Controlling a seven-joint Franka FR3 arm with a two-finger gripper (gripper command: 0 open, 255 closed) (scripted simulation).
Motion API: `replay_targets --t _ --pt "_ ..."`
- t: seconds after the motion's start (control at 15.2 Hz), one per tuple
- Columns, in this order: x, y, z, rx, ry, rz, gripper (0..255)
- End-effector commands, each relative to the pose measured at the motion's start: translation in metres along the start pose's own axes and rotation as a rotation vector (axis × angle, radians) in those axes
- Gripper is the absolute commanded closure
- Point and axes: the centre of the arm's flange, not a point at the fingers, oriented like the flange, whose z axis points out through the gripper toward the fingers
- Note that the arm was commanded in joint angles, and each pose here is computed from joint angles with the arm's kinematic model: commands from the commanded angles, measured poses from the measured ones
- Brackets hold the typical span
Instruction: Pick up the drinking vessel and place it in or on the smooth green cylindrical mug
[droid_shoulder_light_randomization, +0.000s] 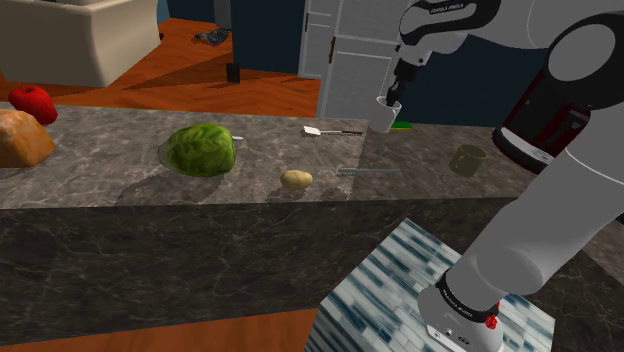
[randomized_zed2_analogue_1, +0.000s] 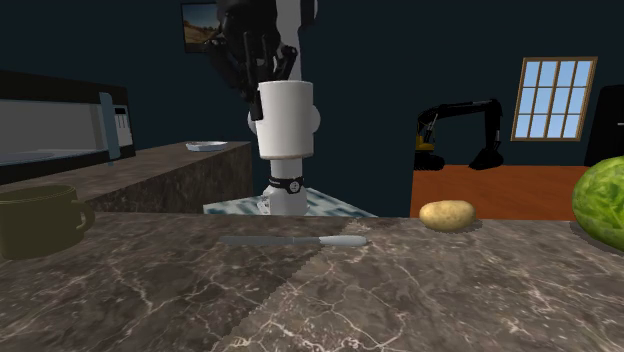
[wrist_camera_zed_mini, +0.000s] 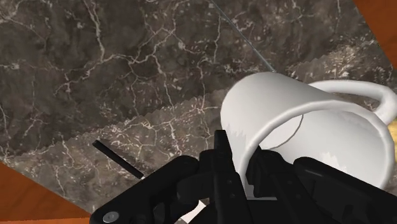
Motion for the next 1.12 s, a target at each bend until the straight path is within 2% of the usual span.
replay_targets --t 0.0,1.06 --pt "-0.014 0.013 -0.007 0.000 0.000 0.000 255" --pt "-0.173 0.148 -0.042 0.000 0.000 0.000 255"
